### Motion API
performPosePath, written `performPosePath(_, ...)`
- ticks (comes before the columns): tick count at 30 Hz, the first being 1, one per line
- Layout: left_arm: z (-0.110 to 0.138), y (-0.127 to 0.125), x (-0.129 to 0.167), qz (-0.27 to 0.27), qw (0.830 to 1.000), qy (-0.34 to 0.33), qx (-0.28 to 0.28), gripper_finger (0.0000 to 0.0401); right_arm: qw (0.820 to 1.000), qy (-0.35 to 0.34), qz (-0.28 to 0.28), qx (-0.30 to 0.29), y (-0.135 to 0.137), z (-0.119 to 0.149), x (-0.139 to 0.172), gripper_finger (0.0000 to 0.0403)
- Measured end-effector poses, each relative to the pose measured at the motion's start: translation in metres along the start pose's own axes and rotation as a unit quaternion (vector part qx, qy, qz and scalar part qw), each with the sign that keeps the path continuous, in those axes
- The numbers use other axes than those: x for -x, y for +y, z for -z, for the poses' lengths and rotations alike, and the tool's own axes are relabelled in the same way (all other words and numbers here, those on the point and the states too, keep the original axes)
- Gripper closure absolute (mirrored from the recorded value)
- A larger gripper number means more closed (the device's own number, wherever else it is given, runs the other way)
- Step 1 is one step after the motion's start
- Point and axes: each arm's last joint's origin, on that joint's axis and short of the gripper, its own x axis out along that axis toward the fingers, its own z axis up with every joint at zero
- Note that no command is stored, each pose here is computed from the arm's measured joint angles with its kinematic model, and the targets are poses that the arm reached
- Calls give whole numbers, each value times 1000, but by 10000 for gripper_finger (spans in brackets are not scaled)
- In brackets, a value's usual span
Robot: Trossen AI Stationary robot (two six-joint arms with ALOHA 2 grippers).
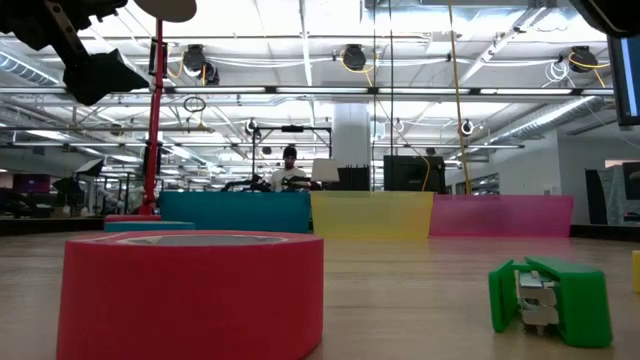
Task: Pick and place Stapler, Stapler remover, tape
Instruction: Put the yellow stapler into the pink bin
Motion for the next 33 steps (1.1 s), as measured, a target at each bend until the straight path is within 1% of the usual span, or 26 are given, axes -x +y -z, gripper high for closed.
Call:
performPosePath(4, 0, 0, 0, 0, 1000, 0, 0, 22, 999, -11, 37, 1, -5, -2, 2, 402)
performPosePath(9, 0, 0, 0, -1, 1000, 1, -3, 22, 993, -38, 110, 1, -1, 0, 15, 402)
performPosePath(11, 0, 0, 0, -2, 1000, 2, -4, 22, 990, -49, 135, 4, 8, 4, 25, 402)
performPosePath(15, 1, 1, 0, -5, 1000, 4, -3, 22, 984, -81, 157, 25, 33, 12, 42, 402)
performPosePath(16, 1, 1, 0, -6, 1000, 5, -3, 22, 982, -88, 162, 33, 38, 14, 43, 402)
performPosePath(18, 1, 1, 0, -7, 1000, 4, 1, 22, 975, -104, 190, 50, 43, 15, 42, 403)
performPosePath(20, 1, 1, 0, -8, 1000, 5, 1, 22, 967, -111, 223, 63, 43, 11, 36, 403)
performPosePath(22, 1, 1, 0, -8, 1000, 4, 2, 22, 962, -103, 245, 70, 41, 7, 28, 403)
performPosePath(27, 1, 1, 0, -9, 1000, 4, 4, 22, 954, -89, 270, 96, 39, -4, 21, 403)
performPosePath(33, 1, 1, 0, -9, 1000, 4, 5, 22, 949, -91, 278, 118, 43, -17, 22, 403)
